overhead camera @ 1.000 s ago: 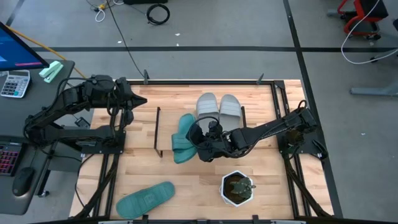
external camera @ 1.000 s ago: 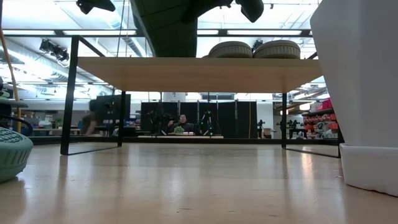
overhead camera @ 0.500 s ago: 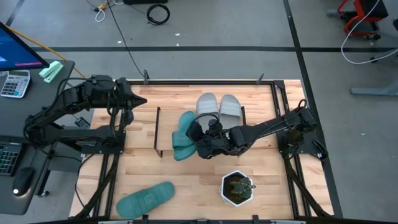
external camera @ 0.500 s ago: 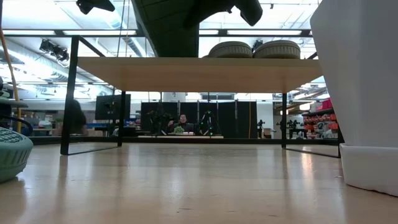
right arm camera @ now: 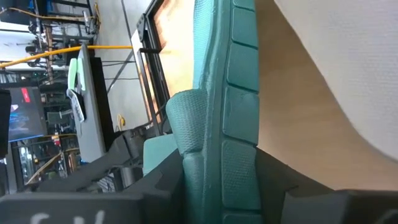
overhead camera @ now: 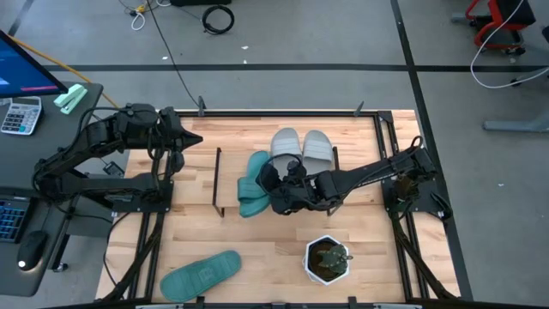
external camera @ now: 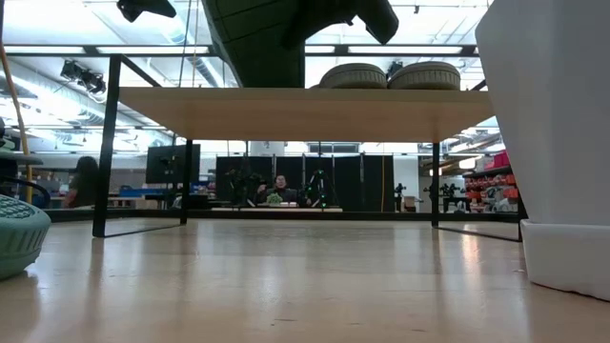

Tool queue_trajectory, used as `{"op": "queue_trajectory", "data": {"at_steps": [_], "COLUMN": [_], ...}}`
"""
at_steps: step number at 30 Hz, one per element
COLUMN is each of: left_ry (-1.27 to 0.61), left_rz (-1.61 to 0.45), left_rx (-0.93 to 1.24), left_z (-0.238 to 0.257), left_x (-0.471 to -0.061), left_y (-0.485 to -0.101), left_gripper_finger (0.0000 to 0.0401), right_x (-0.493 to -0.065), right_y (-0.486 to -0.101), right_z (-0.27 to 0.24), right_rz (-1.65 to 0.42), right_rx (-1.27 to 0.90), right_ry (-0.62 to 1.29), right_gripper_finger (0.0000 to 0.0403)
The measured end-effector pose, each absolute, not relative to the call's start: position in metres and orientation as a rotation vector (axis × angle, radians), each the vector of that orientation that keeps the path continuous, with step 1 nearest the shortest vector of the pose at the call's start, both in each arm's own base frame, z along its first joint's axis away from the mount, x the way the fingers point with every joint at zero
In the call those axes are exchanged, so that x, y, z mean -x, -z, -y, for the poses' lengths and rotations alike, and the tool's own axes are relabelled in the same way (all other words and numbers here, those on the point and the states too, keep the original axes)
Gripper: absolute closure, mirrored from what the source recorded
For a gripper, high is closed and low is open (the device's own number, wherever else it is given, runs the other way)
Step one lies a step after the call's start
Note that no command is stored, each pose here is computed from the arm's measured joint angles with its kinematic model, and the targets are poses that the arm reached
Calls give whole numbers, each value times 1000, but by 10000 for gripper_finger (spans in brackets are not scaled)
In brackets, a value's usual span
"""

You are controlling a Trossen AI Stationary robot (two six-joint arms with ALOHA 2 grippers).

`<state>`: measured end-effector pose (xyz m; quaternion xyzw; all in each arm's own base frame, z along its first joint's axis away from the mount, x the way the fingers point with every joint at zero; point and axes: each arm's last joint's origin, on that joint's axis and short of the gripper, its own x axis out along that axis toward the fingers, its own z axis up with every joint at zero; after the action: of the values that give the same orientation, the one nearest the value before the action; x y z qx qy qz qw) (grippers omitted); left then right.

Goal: Pick and place slides into the shelf
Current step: Put the top green slide on the shelf

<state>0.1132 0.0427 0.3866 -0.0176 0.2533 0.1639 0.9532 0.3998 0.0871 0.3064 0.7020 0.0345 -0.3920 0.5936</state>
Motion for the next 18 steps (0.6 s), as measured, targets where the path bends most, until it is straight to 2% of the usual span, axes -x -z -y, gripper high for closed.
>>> {"op": "queue_trajectory", "data": {"at_steps": [12,18], "left_ry": [-334,-339], "left_rz": [-514,-510], "left_rx": [39,58], "left_z": [-43,-43], "left_x": [-113,-113], "left_y": [-387,-387], "left_gripper_finger": [369,377], "right_x": [-400,-400], "right_y": [-306,-306], "right_z": [-89,-87], "right_rz": [-126,-127], "right_rx": [-1648,-1651], "right_ry": [896,899], "right_gripper_finger": [269,258]}}
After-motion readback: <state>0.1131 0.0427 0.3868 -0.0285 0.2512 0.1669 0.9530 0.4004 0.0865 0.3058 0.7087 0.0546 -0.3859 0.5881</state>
